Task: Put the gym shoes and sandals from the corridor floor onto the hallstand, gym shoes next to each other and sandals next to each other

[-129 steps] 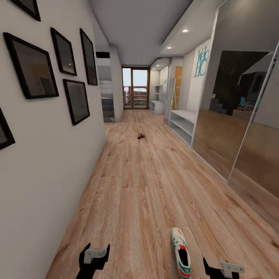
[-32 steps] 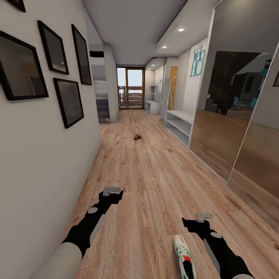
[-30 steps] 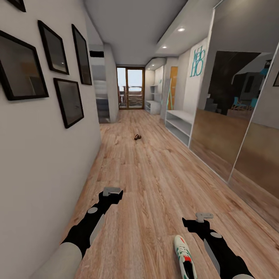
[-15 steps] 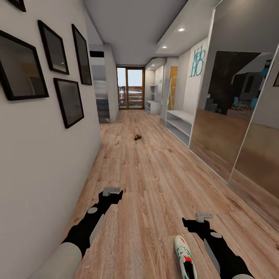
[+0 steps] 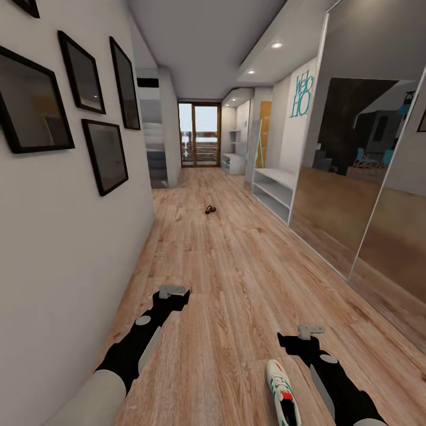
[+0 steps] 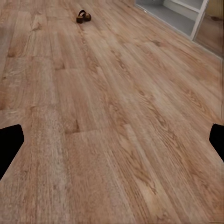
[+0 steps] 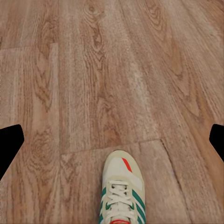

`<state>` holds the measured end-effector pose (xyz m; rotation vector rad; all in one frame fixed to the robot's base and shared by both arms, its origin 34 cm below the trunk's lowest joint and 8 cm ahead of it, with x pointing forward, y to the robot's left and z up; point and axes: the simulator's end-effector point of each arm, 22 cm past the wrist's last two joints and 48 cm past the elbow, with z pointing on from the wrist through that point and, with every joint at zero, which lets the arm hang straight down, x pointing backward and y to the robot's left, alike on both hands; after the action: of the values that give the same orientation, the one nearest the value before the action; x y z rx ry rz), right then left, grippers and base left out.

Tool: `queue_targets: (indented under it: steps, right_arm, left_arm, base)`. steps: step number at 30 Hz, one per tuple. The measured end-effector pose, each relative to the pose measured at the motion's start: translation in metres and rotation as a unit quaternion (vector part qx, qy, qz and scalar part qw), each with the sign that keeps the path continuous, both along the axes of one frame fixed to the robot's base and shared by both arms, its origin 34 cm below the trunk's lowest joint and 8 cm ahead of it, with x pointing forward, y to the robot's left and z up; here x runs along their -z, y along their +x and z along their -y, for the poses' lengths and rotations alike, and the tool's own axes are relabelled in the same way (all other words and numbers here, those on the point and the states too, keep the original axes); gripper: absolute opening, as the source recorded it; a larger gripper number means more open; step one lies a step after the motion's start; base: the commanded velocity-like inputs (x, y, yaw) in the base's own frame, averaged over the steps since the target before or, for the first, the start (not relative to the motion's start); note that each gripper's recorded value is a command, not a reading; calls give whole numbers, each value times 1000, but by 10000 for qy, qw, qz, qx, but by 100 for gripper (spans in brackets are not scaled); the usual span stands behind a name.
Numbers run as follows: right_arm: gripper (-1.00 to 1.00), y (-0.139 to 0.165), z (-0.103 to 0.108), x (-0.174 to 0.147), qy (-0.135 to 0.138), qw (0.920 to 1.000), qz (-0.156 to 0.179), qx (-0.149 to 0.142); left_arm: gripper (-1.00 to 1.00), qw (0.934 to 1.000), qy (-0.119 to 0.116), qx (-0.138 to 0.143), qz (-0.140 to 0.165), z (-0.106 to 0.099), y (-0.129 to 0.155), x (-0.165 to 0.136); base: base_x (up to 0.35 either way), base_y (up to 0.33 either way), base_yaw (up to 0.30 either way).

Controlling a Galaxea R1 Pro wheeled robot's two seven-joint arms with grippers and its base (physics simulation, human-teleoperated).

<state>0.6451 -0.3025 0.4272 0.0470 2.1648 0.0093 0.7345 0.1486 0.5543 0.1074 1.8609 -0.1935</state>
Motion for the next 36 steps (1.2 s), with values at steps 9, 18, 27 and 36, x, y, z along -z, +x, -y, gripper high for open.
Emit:
queue_targets:
  steps: [9, 18, 27, 36]
  right_arm:
    - [100, -2, -4, 8, 24, 10000, -36, -7]
    - [100, -10, -6, 35, 41, 9999, -98, -11]
    - [100, -17, -6, 64, 43, 9995, -311, -6]
    - [100, -25, -4, 92, 38, 9984, -562, 4]
  left_arm:
    - [100, 9999, 69, 103, 19, 7, 0, 2]
    - [100, 9996, 101, 142, -223, 8, -6, 35]
    - [100, 9982, 112, 170, -570, 9, -10, 72]
    - [100, 9961, 117, 174, -863, 8, -13, 108]
  base:
    - [0, 0, 0]
    - [0, 0, 0]
    - [0, 0, 0]
    - [0, 0, 0]
